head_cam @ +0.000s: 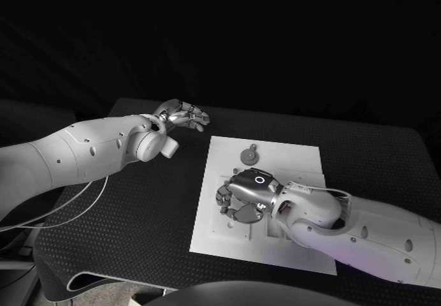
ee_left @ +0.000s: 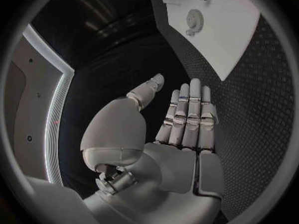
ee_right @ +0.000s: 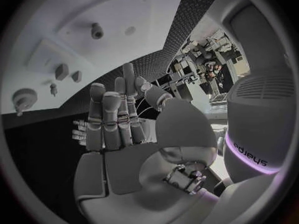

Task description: Assemble the parts on the task board

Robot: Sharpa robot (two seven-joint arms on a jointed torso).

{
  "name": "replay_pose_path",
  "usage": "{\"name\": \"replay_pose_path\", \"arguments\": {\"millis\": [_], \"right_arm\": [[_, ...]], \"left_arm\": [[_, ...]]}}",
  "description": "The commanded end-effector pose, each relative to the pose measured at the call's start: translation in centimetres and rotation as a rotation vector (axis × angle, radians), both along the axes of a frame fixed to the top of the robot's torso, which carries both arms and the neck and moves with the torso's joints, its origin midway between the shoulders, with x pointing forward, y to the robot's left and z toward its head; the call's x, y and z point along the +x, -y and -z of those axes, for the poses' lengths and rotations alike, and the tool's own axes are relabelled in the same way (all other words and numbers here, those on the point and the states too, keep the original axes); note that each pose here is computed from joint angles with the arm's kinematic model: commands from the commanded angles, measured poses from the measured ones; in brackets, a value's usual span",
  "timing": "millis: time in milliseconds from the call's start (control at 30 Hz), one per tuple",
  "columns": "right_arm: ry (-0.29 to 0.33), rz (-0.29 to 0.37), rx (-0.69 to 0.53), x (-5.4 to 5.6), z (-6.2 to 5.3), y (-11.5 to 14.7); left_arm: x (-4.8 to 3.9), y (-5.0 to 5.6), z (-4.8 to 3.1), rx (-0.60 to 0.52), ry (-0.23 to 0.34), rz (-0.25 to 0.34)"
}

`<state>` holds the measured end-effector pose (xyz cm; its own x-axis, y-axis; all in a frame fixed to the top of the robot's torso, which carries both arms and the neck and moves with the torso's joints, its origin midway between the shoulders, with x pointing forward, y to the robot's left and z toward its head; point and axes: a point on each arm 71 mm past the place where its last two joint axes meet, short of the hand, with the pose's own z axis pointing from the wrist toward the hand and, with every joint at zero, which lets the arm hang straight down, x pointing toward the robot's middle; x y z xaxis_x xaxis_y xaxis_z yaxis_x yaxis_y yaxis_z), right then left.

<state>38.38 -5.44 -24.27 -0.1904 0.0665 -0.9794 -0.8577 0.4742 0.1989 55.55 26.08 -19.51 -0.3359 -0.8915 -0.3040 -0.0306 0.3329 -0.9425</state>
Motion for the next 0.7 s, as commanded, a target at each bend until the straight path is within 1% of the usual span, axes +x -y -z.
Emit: {"name": "replay_pose_path", "arguments": {"millis": [33,133,233,467,700], "right_arm": [[0.002,-0.037,-0.046,-0.4,1.0,-0.1],[-0.011,-0.038,-0.075,-0.5,1.7,0.1],[-0.013,-0.037,-0.093,-0.5,2.2,0.3],[-0.036,-0.040,-0.101,-0.7,2.6,0.1],[-0.056,-0.036,-0.127,-0.8,3.4,0.4]], "left_arm": [[0.00,0.4,-0.12,-0.014,0.006,0.019],[-0.01,0.6,-0.12,-0.015,0.005,0.022],[-0.02,0.5,-0.12,-0.015,0.004,0.022],[-0.03,0.6,-0.10,-0.015,0.002,0.025],[-0.05,0.5,-0.09,-0.015,0.001,0.023]]}}
